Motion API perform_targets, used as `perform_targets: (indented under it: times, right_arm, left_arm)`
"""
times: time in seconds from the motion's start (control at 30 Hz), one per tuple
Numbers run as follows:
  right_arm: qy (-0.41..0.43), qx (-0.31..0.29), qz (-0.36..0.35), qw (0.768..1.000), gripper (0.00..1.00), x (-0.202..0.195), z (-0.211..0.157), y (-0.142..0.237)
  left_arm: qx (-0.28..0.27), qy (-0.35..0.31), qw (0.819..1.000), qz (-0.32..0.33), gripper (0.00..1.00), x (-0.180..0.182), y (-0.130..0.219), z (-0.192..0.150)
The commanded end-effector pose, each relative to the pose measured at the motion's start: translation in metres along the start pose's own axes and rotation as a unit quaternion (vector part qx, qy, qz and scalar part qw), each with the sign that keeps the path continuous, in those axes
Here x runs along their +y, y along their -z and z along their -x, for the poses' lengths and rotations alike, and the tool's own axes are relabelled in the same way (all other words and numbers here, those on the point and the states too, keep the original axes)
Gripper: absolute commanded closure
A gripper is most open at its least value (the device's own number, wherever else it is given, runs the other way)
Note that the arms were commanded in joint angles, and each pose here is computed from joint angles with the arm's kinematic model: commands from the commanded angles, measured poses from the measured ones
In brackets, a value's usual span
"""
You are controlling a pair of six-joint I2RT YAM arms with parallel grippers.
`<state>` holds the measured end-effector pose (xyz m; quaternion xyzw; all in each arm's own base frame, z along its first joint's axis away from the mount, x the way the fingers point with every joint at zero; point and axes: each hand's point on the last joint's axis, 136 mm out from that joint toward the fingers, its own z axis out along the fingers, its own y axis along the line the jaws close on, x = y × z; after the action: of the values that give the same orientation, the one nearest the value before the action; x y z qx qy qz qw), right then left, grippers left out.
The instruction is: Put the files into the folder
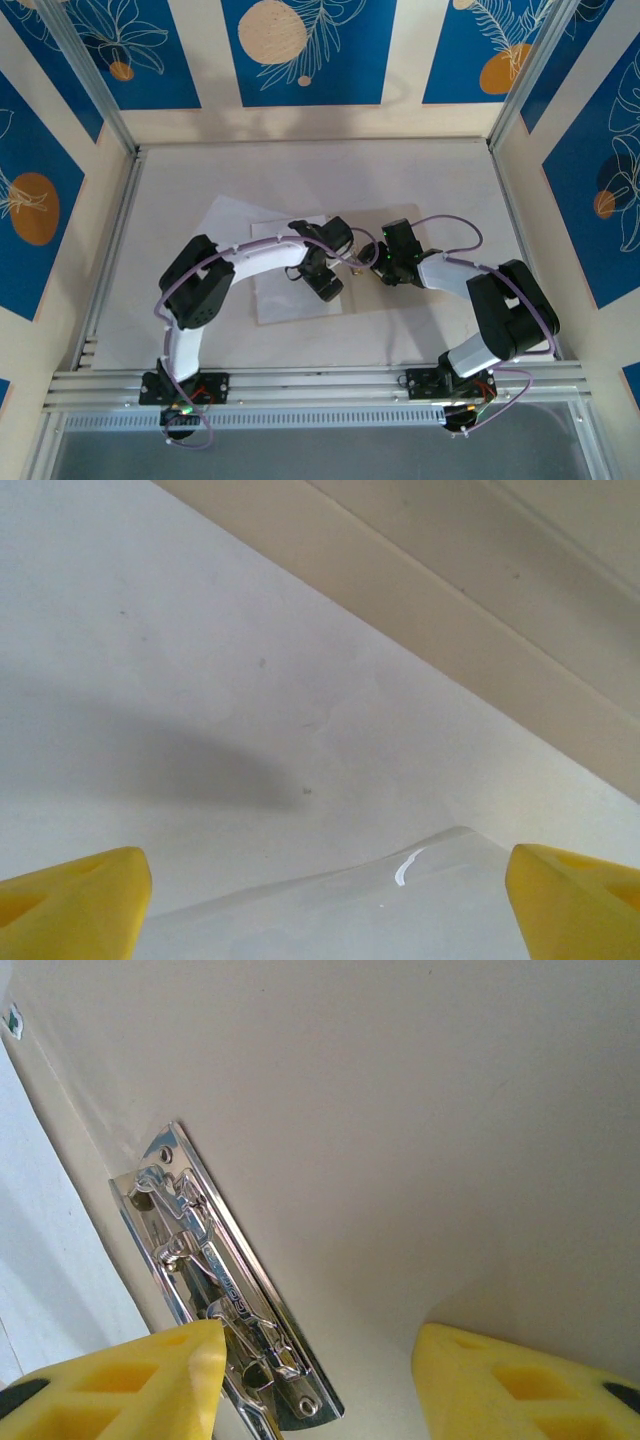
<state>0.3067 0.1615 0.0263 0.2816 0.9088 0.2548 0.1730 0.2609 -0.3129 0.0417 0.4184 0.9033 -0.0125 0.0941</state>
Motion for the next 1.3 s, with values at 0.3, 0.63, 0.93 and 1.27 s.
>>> perform_targets:
  times: [0.3,0.63,0.93,1.27]
  right_arm:
    - [-0.016,0.021,-0.077,0.997,0.45,-0.041,-0.015,-0.007]
    - [-0.015,0.022,-0.076,0.997,0.45,-0.040,-0.016,-0.007]
    - [-0.013,0.022,-0.076,0.997,0.45,-0.039,-0.017,-0.008]
    - [-0.013,0.023,-0.078,0.997,0.45,-0.039,-0.017,-0.008]
  left_arm:
    - [-0.050,0.134,0.988,0.061,0.04,0.051,0.017,0.017]
    - [-0.056,0.290,0.954,0.059,0.00,0.095,-0.004,0.012]
    - [-0.024,0.308,0.949,0.064,0.00,0.099,-0.026,0.000]
    - [0.007,0.263,0.964,0.030,0.04,0.081,-0.042,-0.004]
